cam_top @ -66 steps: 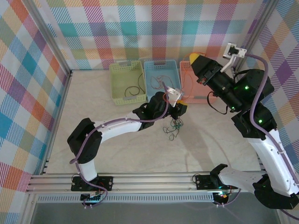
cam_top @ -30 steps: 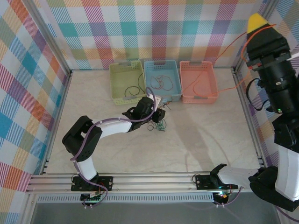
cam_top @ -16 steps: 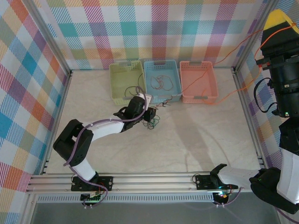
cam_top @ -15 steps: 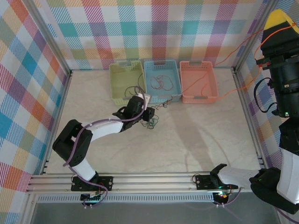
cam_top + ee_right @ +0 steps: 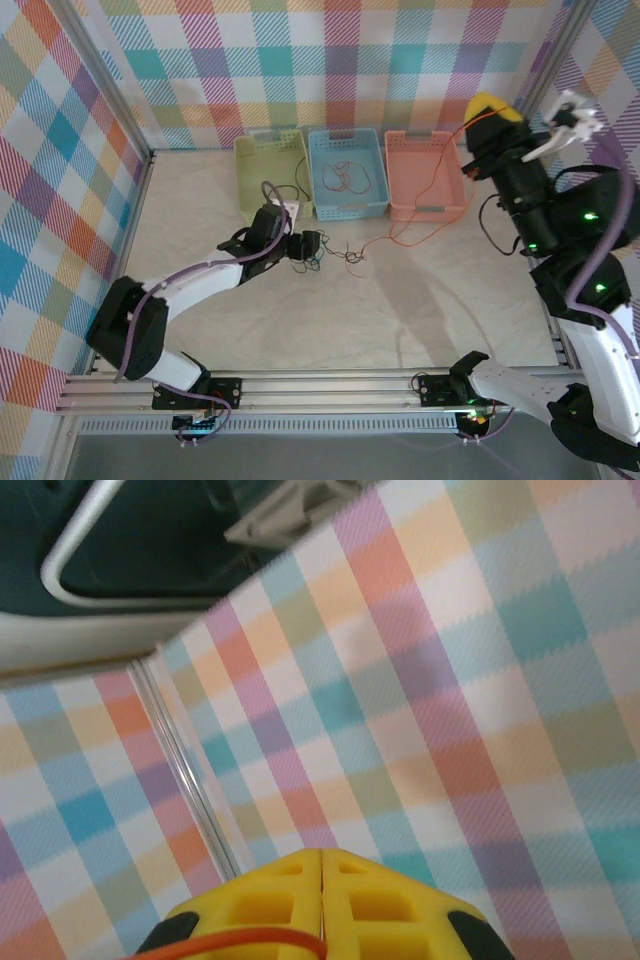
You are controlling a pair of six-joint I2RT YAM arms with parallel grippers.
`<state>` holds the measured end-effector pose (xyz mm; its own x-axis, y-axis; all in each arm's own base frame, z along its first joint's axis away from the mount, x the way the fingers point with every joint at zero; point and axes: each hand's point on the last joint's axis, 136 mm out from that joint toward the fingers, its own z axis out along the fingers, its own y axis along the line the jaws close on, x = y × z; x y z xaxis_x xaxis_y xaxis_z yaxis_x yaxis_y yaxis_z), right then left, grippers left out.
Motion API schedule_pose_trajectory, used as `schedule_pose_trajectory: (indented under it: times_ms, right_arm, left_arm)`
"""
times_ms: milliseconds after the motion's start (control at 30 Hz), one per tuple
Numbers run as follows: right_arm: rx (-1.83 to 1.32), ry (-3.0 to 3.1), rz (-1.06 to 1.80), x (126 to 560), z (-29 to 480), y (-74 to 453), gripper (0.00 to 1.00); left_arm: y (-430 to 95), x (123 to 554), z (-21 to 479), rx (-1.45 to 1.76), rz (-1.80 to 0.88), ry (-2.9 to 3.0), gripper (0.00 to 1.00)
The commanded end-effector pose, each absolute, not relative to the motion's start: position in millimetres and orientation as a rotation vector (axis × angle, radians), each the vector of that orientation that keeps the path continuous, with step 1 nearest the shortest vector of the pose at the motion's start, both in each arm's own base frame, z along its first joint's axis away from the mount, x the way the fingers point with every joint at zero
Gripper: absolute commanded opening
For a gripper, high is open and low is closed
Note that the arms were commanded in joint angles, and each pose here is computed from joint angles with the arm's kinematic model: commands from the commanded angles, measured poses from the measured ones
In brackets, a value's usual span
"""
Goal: Untangle the cables
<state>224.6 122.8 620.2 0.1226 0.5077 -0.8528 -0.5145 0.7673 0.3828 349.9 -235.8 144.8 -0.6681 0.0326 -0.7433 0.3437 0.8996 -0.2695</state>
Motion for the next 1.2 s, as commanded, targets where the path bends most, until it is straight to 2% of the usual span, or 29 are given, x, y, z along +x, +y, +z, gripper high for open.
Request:
schedule_pose_trajectory:
  times_ms: [0, 333, 700, 833, 967, 1100, 1167]
  right_arm:
    - [0.025, 1.187, 0.769, 221.2, 620.8, 117.7, 0.00]
    - [0.029, 1.217, 0.779, 225.4, 608.9, 121.3, 0.00]
    - [0.026, 1.241, 0.755, 226.1, 595.6, 119.8, 0.00]
    - [0.036, 1.255, 0.693, 229.1, 587.7, 113.6, 0.00]
    - [0.055, 1.268, 0.598, 228.7, 572.7, 99.9, 0.00]
    - [0.078, 1.278, 0.499, 226.7, 550.4, 84.4, 0.00]
    - [0.088, 1.282, 0.449, 225.5, 538.6, 76.7, 0.00]
  left_arm:
    - [-223.6, 335.6, 174.1, 0.213, -0.519, 2.228, 0.78]
    - [-204.5, 321.5, 213.8, 0.068, -0.535, 2.230, 0.85]
    - [-180.4, 279.9, 200.3, 0.041, -0.451, 2.475, 0.83]
    - [-158.0, 277.3, 189.2, -0.019, -0.353, 2.476, 0.67]
    - [-153.2, 272.5, 180.5, -0.053, -0.366, 2.487, 0.54]
    - [-147.2, 273.5, 173.9, -0.098, -0.344, 2.485, 0.21]
    - [-142.9, 273.8, 171.1, -0.127, -0.334, 2.482, 0.13]
